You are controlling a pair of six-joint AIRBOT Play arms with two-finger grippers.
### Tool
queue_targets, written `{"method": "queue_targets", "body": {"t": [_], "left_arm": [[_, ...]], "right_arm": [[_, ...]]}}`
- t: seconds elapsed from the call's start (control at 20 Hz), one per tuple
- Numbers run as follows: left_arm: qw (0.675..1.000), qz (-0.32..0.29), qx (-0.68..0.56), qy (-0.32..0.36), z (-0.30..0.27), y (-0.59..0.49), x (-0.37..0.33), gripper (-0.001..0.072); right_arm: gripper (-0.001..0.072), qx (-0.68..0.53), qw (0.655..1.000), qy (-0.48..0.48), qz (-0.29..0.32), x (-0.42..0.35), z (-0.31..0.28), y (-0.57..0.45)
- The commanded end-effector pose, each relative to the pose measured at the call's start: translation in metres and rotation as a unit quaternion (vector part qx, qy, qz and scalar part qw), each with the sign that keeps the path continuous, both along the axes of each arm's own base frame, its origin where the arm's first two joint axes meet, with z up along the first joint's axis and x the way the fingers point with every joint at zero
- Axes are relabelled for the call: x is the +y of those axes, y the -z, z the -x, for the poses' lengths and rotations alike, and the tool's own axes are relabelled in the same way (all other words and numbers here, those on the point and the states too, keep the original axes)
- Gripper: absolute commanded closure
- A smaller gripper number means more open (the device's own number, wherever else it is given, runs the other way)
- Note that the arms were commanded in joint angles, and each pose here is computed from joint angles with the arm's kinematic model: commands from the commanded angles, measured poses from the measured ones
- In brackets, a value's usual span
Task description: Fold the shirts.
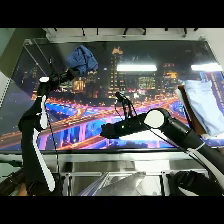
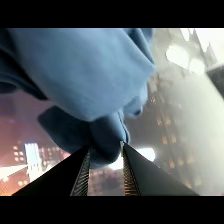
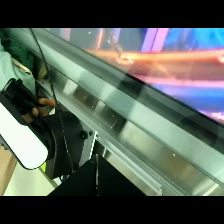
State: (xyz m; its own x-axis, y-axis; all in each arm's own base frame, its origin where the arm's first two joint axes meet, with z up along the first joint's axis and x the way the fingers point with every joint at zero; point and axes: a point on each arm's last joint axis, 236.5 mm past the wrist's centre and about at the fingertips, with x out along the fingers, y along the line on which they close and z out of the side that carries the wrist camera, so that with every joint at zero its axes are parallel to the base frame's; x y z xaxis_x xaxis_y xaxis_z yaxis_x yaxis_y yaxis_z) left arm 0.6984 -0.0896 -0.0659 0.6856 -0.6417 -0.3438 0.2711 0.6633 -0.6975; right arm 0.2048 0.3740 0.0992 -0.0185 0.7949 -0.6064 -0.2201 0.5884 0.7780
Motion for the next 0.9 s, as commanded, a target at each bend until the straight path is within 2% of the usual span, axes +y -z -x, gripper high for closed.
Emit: {"method": "queue_targets", "body": {"t": [0.0,0.25,0.35,0.45,0.55,0.6,0.65,0.7,0.75,0.85], "left_arm": [[1.000,-0.021,0.002,0.010,0.001,0.003,-0.002,0.0701],[1.000,-0.008,0.008,-0.010,0.002,0.005,0.002,0.0699],[0.999,-0.029,0.004,-0.020,0.009,0.004,0.011,0.0700],[0.997,-0.069,-0.034,0.011,0.017,-0.010,0.008,0.0701],[0.997,-0.052,-0.039,0.049,0.026,-0.027,-0.001,0.0698],[0.997,-0.048,-0.036,0.042,0.024,-0.029,0.001,0.0650],[0.998,-0.049,-0.029,0.023,0.019,-0.027,0.007,0.0321],[0.998,-0.067,-0.007,0.007,0.018,-0.015,0.016,0.0076],[0.996,-0.091,0.008,0.013,0.022,-0.003,0.019,0.0001],[0.992,-0.126,0.021,0.021,0.026,0.014,0.020,0.0002]], "right_arm": [[0.0690,0.022,1.000,-0.010,-0.013,0.002,0.011,-0.007],[0.0690,0.014,1.000,-0.012,-0.016,0.001,0.011,-0.011],[0.0690,0.004,1.000,-0.020,-0.015,0.001,0.011,-0.011],[0.0689,0.003,1.000,-0.021,-0.015,0.001,0.012,-0.011],[0.0690,-0.009,0.999,-0.031,-0.016,0.001,0.012,-0.011],[0.0690,-0.011,0.999,-0.033,-0.015,0.000,0.012,-0.010],[0.0690,-0.011,0.999,-0.033,-0.015,0.000,0.012,-0.010],[0.0690,-0.011,0.999,-0.033,-0.015,0.000,0.012,-0.010],[0.0690,-0.011,0.999,-0.036,-0.015,0.000,0.013,-0.010],[0.0689,-0.008,0.999,-0.049,-0.010,-0.002,0.019,-0.008]]}}
